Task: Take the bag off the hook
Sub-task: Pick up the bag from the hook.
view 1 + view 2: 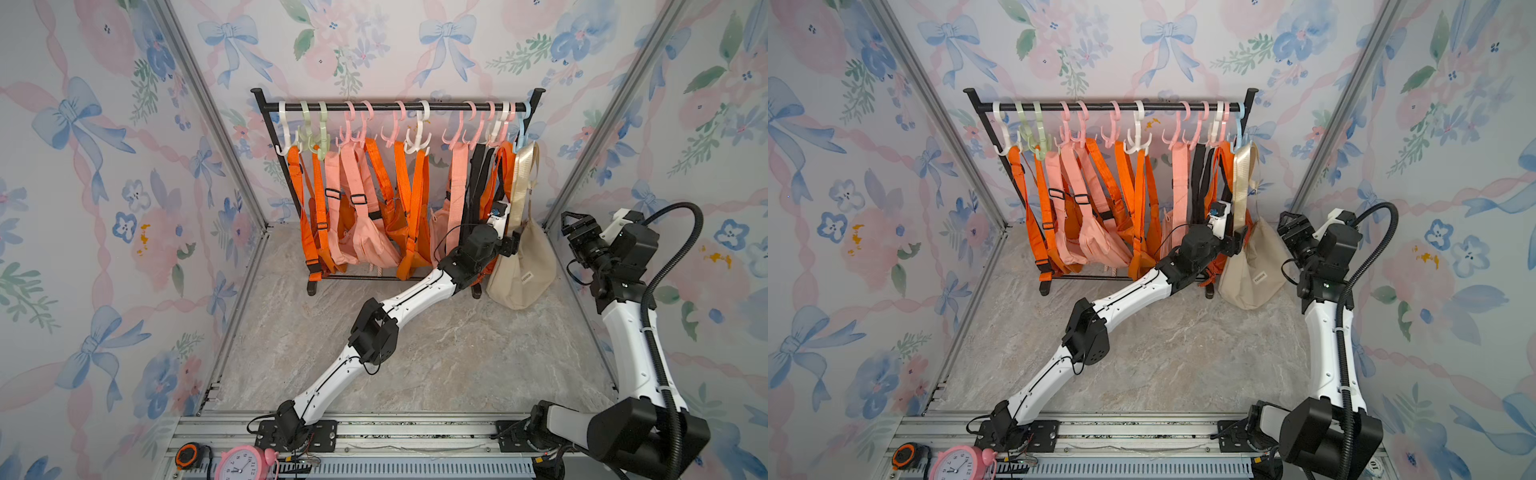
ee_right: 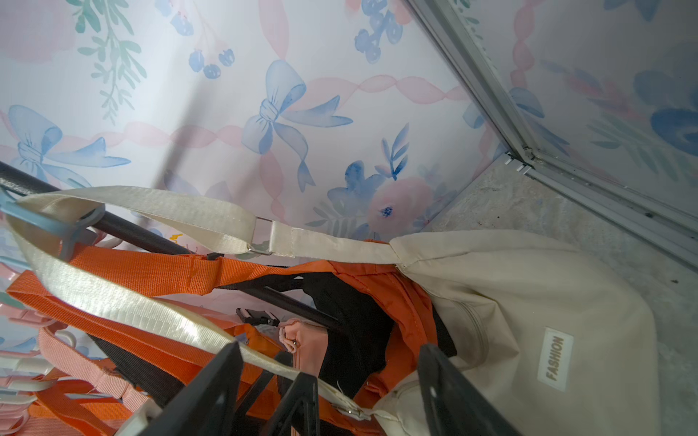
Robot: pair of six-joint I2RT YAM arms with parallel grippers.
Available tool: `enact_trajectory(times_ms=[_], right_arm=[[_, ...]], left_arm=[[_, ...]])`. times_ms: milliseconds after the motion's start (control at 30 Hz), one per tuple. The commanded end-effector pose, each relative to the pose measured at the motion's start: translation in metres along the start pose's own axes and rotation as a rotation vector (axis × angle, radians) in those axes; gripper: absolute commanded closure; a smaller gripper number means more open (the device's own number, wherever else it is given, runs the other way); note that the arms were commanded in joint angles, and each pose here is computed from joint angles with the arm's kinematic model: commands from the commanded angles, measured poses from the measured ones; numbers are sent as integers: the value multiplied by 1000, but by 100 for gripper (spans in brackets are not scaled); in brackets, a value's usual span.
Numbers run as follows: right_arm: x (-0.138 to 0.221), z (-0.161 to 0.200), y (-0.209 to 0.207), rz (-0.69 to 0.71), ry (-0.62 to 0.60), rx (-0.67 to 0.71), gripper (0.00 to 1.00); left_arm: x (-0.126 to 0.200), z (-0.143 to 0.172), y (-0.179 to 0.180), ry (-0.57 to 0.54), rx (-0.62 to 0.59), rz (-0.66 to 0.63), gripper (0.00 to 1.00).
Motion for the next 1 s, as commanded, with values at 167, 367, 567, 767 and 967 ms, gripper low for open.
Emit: enact_trajectory(times_ms=[167,367,567,767,967], right_arm=[[17,7,10,-26,-19,55,25],[10,13,6,-18,13,70,25],[-5,16,9,-110,45,164,23],[-21,-2,21,-250,62,203,22],[-35,-7,41,-320,95,280,18]], left_arm=[[-5,9,0,-33,28,-14,45],[-2,1,-4,-40,22,24,79],[13,-26,-8,-27,23,81,100],[38,-63,-10,-14,24,155,100],[54,-88,-8,11,18,226,100]])
Point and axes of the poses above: each gripper's point midway between its finger pads, its own x axis back along the fingers, its own y axis along the line the jaws close on, z = x × y, the point moved 7 cm from there along x, back along the fingers, and after that the axes turned 9 degrees about -x, right-handed, at the moved point
